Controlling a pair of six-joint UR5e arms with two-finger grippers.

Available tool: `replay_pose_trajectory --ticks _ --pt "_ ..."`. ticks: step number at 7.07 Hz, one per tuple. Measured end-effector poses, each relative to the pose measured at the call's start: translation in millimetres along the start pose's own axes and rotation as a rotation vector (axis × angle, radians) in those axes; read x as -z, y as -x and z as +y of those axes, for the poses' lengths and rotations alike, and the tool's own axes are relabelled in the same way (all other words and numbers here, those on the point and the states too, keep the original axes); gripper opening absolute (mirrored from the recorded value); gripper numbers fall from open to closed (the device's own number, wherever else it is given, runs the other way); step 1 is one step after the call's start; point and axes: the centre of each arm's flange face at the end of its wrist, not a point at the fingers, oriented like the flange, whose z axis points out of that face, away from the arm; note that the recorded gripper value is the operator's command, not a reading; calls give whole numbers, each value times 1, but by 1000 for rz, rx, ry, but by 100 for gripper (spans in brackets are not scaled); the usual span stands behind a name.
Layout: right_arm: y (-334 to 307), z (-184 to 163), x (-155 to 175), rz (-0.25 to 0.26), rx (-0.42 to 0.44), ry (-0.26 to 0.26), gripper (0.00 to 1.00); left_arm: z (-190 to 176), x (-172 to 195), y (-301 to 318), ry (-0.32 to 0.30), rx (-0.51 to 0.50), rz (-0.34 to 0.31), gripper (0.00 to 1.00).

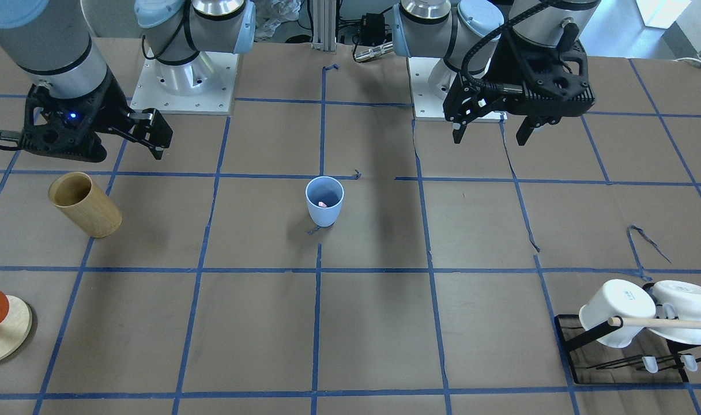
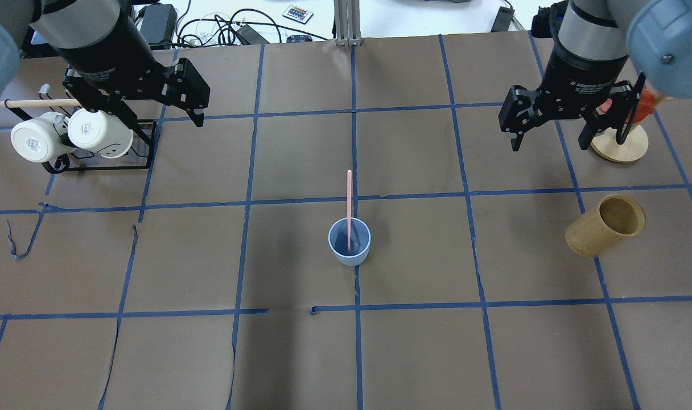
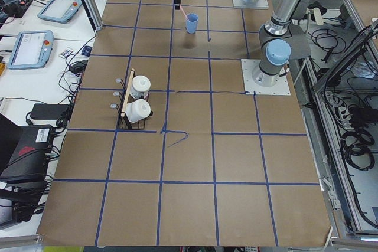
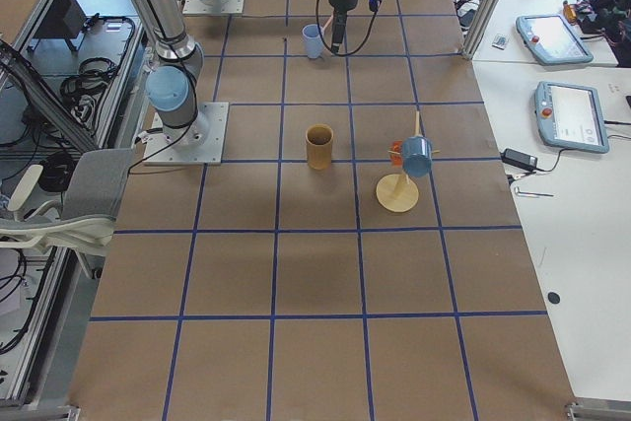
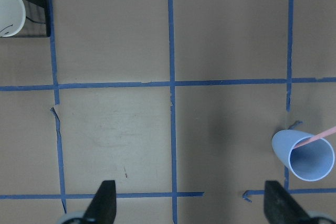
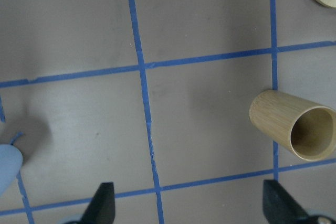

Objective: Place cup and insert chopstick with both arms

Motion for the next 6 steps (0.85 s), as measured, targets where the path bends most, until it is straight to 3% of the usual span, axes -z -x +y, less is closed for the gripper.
replay_pose_trajectory --ticks 1,3,4,6 --pt "-2 5 4 -11 5 3 100 0 0 0 -1 0 2 100" --pt "7 15 16 -115 10 -20 100 -1 0 0 -2 0 -1 100" --pt "8 18 16 -119 12 -20 100 -1 0 0 -3 0 -2 100" --pt "6 19 15 -80 11 -19 100 -1 0 0 -4 -1 -3 100"
